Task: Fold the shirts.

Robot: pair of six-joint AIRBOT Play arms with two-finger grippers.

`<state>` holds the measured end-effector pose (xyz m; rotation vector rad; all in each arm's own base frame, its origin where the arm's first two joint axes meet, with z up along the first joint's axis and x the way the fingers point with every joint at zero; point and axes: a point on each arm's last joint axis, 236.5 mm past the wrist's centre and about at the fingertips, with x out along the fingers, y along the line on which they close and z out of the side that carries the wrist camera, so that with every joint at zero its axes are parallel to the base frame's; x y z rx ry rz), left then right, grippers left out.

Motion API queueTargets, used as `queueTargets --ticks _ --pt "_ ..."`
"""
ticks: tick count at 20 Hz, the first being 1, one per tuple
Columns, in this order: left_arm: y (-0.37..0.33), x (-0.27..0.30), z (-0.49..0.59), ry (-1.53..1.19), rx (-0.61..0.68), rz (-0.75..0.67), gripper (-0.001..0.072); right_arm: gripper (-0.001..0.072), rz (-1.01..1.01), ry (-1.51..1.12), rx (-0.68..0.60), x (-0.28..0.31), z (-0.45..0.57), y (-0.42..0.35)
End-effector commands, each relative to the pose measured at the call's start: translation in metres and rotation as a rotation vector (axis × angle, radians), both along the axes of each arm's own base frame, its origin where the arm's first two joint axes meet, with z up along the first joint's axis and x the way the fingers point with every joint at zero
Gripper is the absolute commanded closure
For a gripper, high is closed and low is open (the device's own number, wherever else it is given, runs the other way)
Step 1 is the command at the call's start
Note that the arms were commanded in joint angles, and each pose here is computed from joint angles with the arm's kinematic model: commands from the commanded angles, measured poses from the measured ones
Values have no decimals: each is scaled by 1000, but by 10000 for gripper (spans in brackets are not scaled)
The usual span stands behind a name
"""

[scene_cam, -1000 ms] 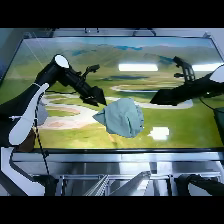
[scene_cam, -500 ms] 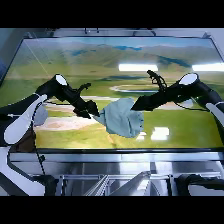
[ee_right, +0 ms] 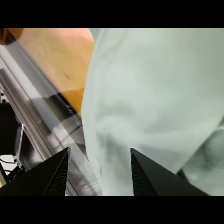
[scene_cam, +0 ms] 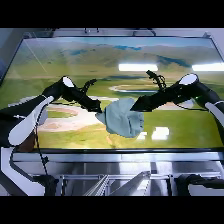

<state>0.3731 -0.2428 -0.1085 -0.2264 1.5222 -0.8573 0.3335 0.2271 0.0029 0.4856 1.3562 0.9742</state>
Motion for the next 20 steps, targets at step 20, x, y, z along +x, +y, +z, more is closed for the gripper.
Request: queueTargets --ticks 20 --pt "6 23 325 -479 -407 -75 682 338 -235 235 141 29 -92 16"
